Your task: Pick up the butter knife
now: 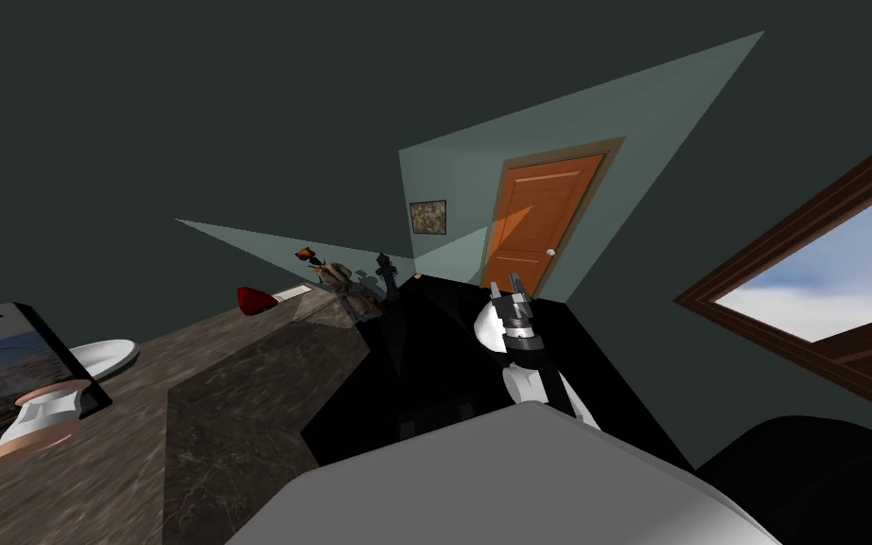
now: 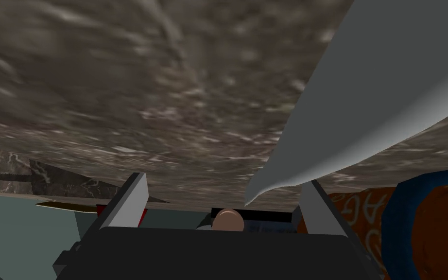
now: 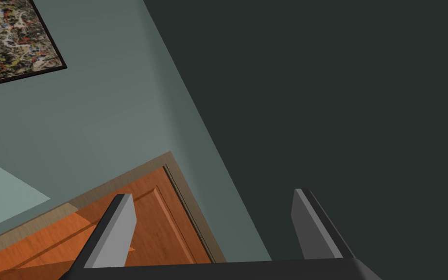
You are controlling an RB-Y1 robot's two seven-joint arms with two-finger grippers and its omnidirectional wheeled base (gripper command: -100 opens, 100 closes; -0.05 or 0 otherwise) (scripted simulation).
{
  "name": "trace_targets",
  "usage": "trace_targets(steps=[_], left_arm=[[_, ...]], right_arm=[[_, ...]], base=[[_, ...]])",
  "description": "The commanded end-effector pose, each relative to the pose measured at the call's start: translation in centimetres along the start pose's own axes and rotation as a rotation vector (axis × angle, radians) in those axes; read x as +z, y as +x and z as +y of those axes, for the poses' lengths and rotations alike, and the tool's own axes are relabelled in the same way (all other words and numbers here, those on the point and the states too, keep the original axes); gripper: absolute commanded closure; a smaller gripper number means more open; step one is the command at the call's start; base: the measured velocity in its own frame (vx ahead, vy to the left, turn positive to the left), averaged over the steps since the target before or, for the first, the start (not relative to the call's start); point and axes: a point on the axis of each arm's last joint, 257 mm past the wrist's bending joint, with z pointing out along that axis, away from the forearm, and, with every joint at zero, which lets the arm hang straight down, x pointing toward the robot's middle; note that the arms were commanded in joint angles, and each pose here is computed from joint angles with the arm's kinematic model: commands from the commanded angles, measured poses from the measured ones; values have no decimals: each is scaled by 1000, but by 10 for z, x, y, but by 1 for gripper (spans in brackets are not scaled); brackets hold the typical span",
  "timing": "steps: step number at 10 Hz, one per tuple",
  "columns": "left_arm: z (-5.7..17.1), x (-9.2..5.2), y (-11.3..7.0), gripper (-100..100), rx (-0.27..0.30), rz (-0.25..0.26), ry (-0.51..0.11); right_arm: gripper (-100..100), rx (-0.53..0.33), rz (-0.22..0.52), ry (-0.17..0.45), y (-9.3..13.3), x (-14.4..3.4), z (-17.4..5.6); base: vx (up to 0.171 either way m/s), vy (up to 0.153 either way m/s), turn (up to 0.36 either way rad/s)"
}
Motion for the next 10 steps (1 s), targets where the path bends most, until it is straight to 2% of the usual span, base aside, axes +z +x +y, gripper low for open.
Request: trace_targets(steps=[1,2,6,7,8,10], left_arm=[[0,0,0,-100,0,0,0],[0,0,0,100,-2,0,0],[4,-1,0,100,-3,0,-8],[3,0,0,0,-2,0,-7],[-4,-1,-2,100,1,-3,5],[-15,-2,-6,100,4,-9,16]], right_arm=[[0,0,0,0,0,0,0],[0,0,0,0,0,0,0],[0,0,0,0,0,0,0],[0,0,0,0,0,0,0],[0,0,0,0,0,0,0],[0,0,0,0,0,0,0]], base=[[0,0,0],[0,0,0],[-1,1,6],[0,0,0],[-2,3,39],[-2,7,84]])
